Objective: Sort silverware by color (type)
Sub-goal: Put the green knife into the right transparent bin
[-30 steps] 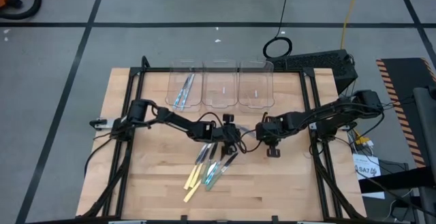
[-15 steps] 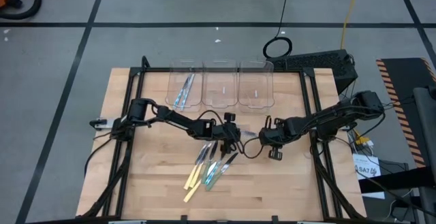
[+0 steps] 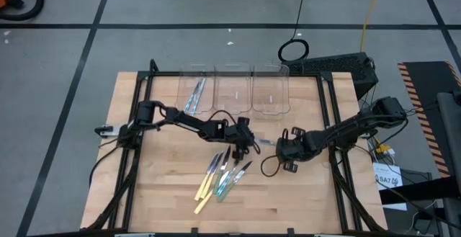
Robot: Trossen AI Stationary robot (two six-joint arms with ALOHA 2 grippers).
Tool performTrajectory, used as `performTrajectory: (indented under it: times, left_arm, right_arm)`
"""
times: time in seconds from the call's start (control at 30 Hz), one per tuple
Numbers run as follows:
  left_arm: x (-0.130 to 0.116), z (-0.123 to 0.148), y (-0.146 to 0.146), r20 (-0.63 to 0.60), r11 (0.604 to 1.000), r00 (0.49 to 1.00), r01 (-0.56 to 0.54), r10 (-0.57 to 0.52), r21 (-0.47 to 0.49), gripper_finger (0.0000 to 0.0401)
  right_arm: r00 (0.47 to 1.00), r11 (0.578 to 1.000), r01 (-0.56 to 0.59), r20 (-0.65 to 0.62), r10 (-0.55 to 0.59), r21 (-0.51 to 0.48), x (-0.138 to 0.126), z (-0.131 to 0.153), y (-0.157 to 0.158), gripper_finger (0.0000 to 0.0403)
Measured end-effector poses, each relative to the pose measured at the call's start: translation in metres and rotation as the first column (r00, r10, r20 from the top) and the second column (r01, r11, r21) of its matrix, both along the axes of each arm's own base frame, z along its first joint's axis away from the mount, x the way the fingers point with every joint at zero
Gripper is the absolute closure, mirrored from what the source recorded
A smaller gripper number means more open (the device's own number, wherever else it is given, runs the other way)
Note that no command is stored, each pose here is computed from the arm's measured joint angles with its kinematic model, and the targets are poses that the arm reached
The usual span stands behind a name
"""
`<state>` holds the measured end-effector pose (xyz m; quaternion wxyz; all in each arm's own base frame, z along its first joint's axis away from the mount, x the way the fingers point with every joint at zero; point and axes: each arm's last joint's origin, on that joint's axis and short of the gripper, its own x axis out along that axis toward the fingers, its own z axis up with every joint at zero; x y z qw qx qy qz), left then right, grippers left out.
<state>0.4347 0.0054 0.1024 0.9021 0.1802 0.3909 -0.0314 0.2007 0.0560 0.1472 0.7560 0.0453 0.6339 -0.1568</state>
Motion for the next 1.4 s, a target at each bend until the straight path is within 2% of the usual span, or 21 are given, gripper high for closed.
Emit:
performTrajectory:
  times: [0.23, 0.4, 0.5, 0.8, 1.03, 1.17, 1.3, 1.4]
  left_arm:
    - [-0.002, -0.002, 0.000, -0.027, 0.999, 0.999, 0.039, -0.039, -0.007, 0.0362]
    - [-0.002, -0.003, 0.000, -0.037, 0.999, 0.998, 0.046, -0.046, -0.002, 0.0393]
    - [-0.003, -0.001, 0.000, -0.036, 0.999, 0.998, 0.044, -0.044, -0.004, 0.0396]
    - [-0.001, 0.016, -0.006, -0.087, 1.000, 0.996, 0.004, -0.002, 0.028, 0.0390]
    - [0.000, 0.017, -0.006, -0.089, 1.000, 0.996, -0.001, 0.003, 0.022, 0.0390]
    - [0.000, 0.017, -0.006, -0.094, 1.000, 0.996, -0.002, 0.004, 0.022, 0.0389]
    - [0.000, 0.017, -0.006, -0.096, 1.000, 0.995, -0.003, 0.005, 0.020, 0.0389]
    - [0.000, 0.017, -0.006, -0.096, 1.000, 0.995, -0.003, 0.005, 0.020, 0.0389]
  right_arm:
    - [0.998, 0.997, 0.011, 0.062, -0.007, -0.070, 0.012, 0.018, 0.002, 0.0356]
    - [0.998, 0.995, -0.002, 0.060, 0.008, -0.096, 0.015, 0.026, 0.002, 0.0341]
    - [0.998, 0.991, 0.000, 0.063, 0.008, -0.137, 0.015, 0.027, 0.000, 0.0335]
    - [0.999, 0.985, -0.024, 0.044, 0.032, -0.170, 0.016, 0.024, -0.002, 0.0327]
    - [0.999, 0.981, -0.043, -0.022, 0.040, -0.187, 0.020, 0.014, -0.007, 0.0304]
    - [0.997, 0.985, -0.031, -0.072, 0.018, -0.169, 0.018, 0.012, -0.011, 0.0321]
    - [0.993, 0.994, -0.004, -0.114, -0.008, -0.107, 0.015, 0.010, -0.014, 0.0364]
    - [0.992, 0.994, 0.002, -0.128, -0.016, -0.107, 0.010, 0.004, -0.016, 0.0395]
